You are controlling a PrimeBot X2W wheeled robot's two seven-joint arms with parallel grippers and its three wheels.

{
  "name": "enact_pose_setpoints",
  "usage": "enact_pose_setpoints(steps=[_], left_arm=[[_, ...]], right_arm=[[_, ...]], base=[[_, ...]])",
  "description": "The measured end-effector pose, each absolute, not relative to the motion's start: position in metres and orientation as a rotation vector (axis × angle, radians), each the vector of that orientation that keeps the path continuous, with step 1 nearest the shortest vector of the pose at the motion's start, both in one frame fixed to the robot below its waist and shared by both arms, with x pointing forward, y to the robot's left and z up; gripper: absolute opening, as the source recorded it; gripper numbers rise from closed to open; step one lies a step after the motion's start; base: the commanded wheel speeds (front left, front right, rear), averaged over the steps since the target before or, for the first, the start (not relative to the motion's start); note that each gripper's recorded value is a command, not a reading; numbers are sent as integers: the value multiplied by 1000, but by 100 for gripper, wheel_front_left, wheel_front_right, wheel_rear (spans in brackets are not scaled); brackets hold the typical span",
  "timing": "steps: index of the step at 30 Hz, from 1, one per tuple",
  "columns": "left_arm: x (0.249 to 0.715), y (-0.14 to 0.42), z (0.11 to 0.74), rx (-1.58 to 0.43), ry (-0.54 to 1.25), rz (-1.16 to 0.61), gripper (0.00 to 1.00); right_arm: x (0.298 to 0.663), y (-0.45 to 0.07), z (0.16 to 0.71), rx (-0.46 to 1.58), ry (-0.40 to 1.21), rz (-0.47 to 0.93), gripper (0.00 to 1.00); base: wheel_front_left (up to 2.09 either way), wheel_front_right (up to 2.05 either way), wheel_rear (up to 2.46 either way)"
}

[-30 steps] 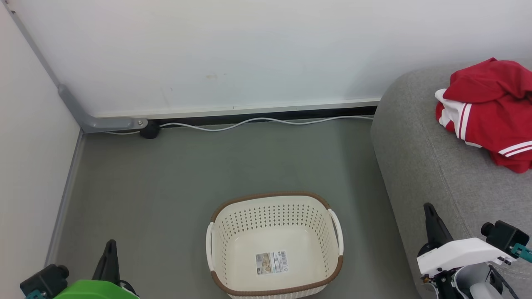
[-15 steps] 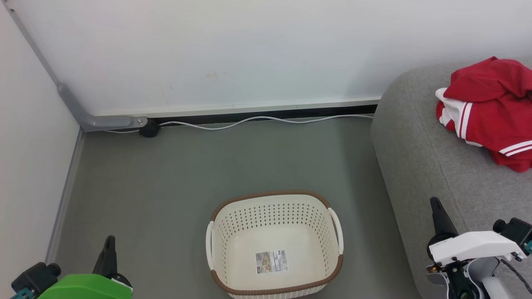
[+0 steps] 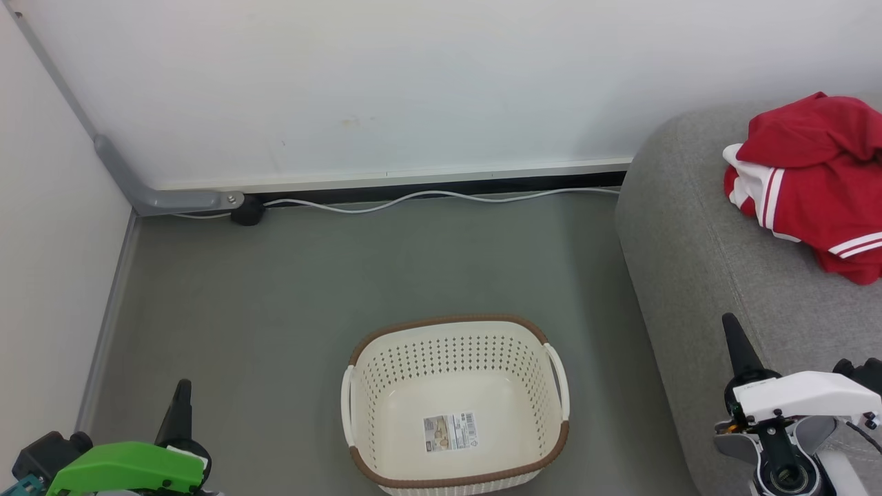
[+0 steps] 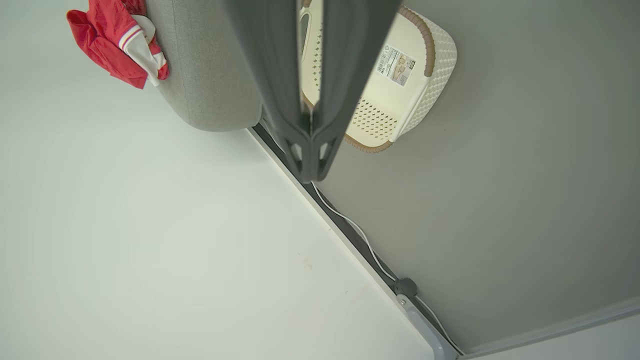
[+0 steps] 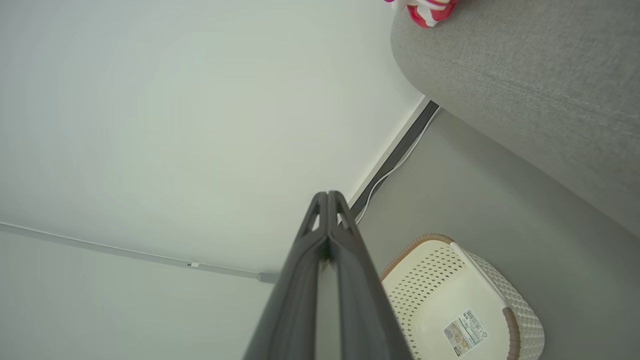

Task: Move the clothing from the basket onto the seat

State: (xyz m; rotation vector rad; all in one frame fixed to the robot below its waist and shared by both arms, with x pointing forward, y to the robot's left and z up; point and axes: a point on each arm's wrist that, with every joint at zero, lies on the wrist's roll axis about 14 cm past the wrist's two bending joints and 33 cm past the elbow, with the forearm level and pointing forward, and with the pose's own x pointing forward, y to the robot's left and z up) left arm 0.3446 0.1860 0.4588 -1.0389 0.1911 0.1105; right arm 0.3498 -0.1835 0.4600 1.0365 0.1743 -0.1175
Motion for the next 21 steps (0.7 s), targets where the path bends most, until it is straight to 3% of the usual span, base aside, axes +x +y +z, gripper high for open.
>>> enact_pose_setpoints(steps=[21], left_arm=[[358, 185, 469, -1313, 157, 89, 0]], right_arm=[[361, -193, 470, 1320, 128, -116, 0]], base=[[0, 0, 0]])
